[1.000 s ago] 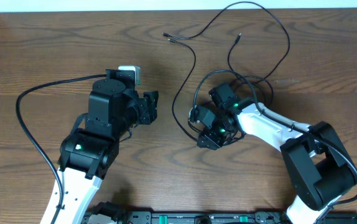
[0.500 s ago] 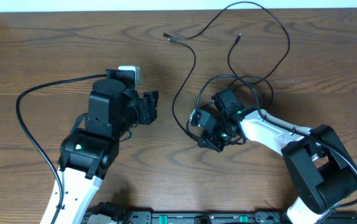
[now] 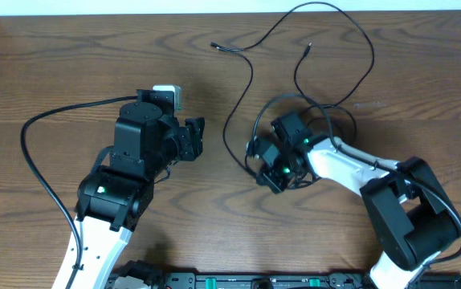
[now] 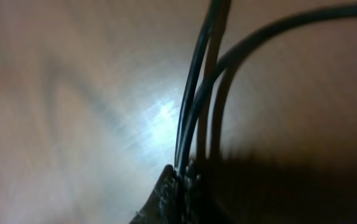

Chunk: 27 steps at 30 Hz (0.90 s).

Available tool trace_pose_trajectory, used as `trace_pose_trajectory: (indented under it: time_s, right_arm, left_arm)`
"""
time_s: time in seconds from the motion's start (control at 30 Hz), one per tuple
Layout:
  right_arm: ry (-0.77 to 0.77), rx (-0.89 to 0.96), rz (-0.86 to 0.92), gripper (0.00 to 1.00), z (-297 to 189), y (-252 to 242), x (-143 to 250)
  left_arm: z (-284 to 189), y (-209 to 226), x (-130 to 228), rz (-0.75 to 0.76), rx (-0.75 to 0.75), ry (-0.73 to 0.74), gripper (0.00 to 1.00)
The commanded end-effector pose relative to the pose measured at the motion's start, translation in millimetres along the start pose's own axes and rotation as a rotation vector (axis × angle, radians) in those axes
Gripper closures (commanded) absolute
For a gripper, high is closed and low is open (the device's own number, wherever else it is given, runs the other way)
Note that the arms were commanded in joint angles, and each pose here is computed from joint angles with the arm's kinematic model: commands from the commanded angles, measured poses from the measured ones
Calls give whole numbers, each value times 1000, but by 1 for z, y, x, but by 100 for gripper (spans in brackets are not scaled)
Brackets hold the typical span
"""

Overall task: Untangle cables
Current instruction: 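Pull the black cable to the right with right gripper, spreading it out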

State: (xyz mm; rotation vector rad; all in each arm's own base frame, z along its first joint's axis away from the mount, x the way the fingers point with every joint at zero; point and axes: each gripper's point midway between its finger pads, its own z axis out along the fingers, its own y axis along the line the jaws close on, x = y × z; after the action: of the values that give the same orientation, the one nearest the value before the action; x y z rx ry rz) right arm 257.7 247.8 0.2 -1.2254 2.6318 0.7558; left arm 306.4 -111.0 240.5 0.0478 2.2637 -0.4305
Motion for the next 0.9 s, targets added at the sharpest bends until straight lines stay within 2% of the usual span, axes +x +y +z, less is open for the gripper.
trace_pose_trajectory:
  time_s: [0.0,0.17,0.23,0.3,0.33,0.4,0.53,0.6,0.73,0.87]
  right_arm:
    - [-40,177,79,99,-47,-37,-51]
    - [-172,399,43,99,-154,-50,-135]
    - [-292,534,25,99,-224,-52,-173]
    - [-383,621,21,99,-272,-51,-192]
    - [-476,693,22,99,-319,-49,-205]
    - [-561,761,33,99,-364,-48,-212]
    - [-753,928,131,99,-465,-57,-201]
    - [-836,1003,198,99,-512,-69,-184]
    - [-894,1097,284,99,-559,-91,-152]
    - [-905,1202,407,99,-598,-127,-103]
  left_arm:
    - [-6,0,-5,12,-1,-15,39]
    - [-6,1,-2,11,-6,-1,40]
    - [-6,1,0,9,-9,8,39]
    - [-6,2,1,9,-10,13,40]
    - [-6,2,2,9,-10,14,40]
    - [-6,2,3,9,-12,18,40]
    - [-5,3,5,8,-15,28,40]
    - [-2,4,6,7,-17,36,40]
    - [2,4,8,6,-21,49,39]
    - [5,5,10,5,-25,62,40]
